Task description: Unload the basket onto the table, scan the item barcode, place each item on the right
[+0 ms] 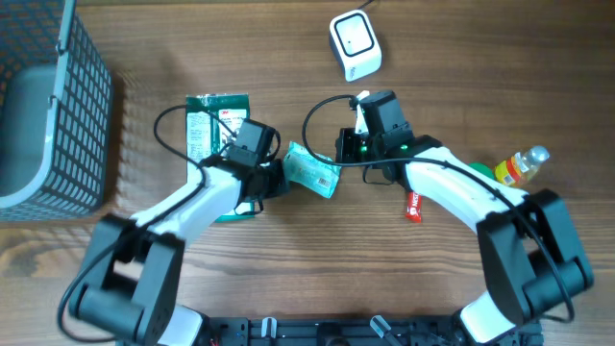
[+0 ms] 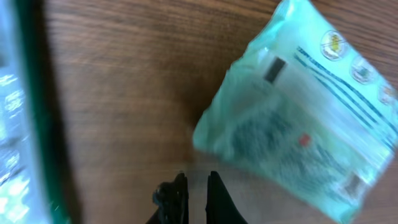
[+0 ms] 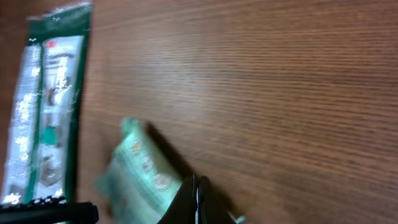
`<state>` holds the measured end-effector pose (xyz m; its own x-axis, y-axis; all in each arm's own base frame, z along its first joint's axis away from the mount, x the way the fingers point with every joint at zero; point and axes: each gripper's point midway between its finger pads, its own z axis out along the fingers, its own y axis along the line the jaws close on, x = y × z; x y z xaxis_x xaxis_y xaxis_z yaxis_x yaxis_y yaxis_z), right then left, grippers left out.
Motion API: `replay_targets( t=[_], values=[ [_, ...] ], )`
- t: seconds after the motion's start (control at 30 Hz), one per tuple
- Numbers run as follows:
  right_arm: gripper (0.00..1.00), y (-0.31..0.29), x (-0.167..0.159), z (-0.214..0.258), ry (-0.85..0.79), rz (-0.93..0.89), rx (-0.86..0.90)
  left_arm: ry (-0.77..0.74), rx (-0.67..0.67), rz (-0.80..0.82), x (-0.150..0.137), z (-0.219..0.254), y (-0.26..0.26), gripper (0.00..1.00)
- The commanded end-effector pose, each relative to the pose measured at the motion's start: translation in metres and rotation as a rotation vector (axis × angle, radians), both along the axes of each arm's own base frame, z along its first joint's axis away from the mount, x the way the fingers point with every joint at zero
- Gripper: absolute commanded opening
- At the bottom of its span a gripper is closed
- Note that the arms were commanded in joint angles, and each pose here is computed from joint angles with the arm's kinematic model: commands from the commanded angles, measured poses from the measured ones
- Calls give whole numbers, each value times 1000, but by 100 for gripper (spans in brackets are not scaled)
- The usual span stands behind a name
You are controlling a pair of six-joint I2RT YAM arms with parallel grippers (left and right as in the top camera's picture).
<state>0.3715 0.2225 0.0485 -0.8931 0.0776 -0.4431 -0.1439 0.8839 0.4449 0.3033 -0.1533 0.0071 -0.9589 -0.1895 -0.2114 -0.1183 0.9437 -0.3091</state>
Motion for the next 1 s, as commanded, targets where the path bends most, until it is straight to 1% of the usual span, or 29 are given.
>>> replay_targets(
  t=[0.0,0.07,0.1,0.17,0.23,0.3,0.37,0.43,0.47,0.53,0.6,0.63,0.67,0.73,0.77,0.8,0.83,0.87,0.9,0.93,0.97],
  values=[
    [5,-6,6,-23,27,-42,-44,4,20,9,5,-18,0,5],
    [6,-8,3,-37,71,-61,-48,-10,14,9,11,-22,-2,5],
    [10,-7,-2,-42,96,-51,-43,-18,11,8,12,-22,-3,5],
    [13,-3,-25,-48,207,-22,-16,-50,-3,9,20,-19,-6,6],
    [15,-8,-53,-57,368,-64,-10,-84,-17,9,28,-15,-9,5],
    [17,-13,-71,-62,451,-69,-30,-102,-25,9,32,-13,-11,5],
    [16,-9,-87,-60,525,-43,0,-122,-33,9,36,-11,-13,5],
    [17,4,-97,-53,555,41,68,-148,-44,9,41,-7,-15,6],
    [17,5,-99,-53,564,47,73,-155,-47,9,43,-6,-16,6],
    [20,-1,-103,-56,578,33,41,-167,-47,4,45,-5,-16,6],
    [25,-9,-106,-52,598,13,-1,-190,-33,2,51,-1,-5,8],
    [26,-9,-104,-46,588,19,-6,-198,-36,19,55,3,0,8],
    [27,-6,-96,-32,533,74,-5,-212,-52,40,59,10,7,8],
    [32,-2,-79,-9,434,114,-10,-250,-124,61,68,32,12,8],
    [38,2,-70,4,382,133,-1,-276,-170,60,71,46,12,8],
    [49,6,-60,16,322,159,10,-308,-201,66,74,62,15,8],
    [54,11,-50,24,268,176,24,-341,-214,81,77,76,20,8],
    [54,15,-41,29,227,177,40,-371,-220,96,79,89,26,8],
    [52,20,-34,32,188,185,52,-395,-223,107,79,101,31,8],
    [49,23,-30,34,152,211,50,-403,-223,114,76,107,35,8],
    [48,25,-26,33,120,234,40,-395,-221,118,72,110,37,8]
  ],
)
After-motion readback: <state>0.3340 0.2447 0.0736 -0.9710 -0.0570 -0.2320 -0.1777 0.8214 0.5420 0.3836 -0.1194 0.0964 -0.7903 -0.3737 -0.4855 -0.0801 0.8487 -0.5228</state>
